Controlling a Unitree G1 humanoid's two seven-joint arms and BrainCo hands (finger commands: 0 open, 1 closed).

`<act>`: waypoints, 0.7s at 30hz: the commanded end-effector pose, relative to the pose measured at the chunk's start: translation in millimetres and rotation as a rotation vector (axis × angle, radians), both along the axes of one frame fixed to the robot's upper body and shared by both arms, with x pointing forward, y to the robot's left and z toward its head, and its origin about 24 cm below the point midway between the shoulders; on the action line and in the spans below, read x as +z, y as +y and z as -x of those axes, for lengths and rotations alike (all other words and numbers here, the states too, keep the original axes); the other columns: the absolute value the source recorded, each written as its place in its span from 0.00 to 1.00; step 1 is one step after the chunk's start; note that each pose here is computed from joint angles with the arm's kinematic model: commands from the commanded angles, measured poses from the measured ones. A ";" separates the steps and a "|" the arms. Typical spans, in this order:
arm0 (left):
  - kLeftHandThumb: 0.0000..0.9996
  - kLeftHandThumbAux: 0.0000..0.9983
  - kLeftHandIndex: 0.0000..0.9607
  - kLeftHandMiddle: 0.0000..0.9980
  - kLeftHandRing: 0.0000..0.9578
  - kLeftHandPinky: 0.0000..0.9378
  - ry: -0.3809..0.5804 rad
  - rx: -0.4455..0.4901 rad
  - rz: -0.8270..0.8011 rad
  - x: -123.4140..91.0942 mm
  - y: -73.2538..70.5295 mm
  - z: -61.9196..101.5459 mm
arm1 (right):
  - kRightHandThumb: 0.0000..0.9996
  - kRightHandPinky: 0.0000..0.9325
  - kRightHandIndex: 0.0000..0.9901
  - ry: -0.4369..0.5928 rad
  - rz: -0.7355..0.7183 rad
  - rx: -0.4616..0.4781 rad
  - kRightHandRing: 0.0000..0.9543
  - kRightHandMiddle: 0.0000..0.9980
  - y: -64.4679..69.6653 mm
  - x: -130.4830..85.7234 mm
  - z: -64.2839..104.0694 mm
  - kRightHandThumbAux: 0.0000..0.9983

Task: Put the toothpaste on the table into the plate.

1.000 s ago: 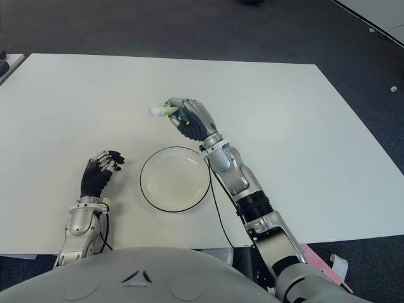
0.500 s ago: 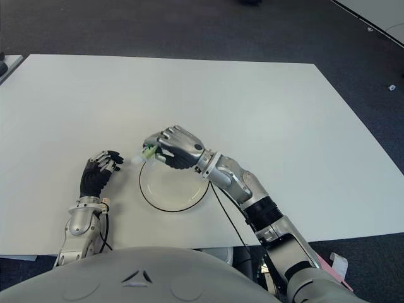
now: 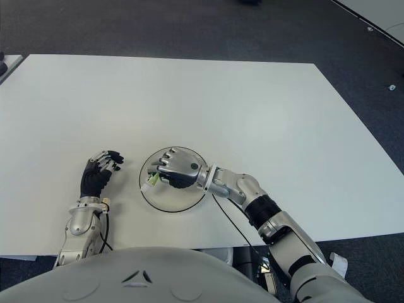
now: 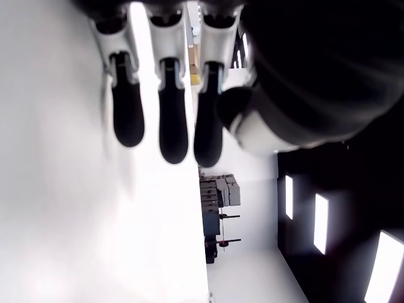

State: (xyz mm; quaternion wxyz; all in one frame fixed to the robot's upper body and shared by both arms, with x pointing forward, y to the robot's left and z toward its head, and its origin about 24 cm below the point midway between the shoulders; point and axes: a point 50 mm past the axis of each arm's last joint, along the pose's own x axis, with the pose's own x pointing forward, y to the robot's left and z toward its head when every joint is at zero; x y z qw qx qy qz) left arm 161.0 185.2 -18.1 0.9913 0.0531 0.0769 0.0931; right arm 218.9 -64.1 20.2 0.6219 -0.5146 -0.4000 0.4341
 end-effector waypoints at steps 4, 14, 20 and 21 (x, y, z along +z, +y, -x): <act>0.70 0.73 0.44 0.47 0.49 0.51 0.029 0.008 -0.002 -4.3 0.7 3.0 | 0.85 0.95 0.41 -0.099 0.085 0.040 0.94 0.55 -4.1 -10.6 3.5 0.68; 0.70 0.73 0.44 0.48 0.49 0.50 0.037 0.011 0.003 -5.2 1.2 2.9 | 0.85 0.89 0.42 -0.083 0.170 0.027 0.88 0.57 -6.0 -22.0 6.2 0.68; 0.71 0.72 0.45 0.47 0.49 0.51 0.030 0.017 0.010 -4.6 0.6 2.6 | 0.76 0.59 0.42 -0.066 0.211 0.037 0.58 0.48 -6.4 -22.0 4.5 0.70; 0.71 0.72 0.45 0.47 0.49 0.51 0.030 0.018 0.010 -4.6 0.5 2.5 | 0.71 0.53 0.38 -0.066 0.218 0.037 0.52 0.43 -6.5 -21.7 4.0 0.65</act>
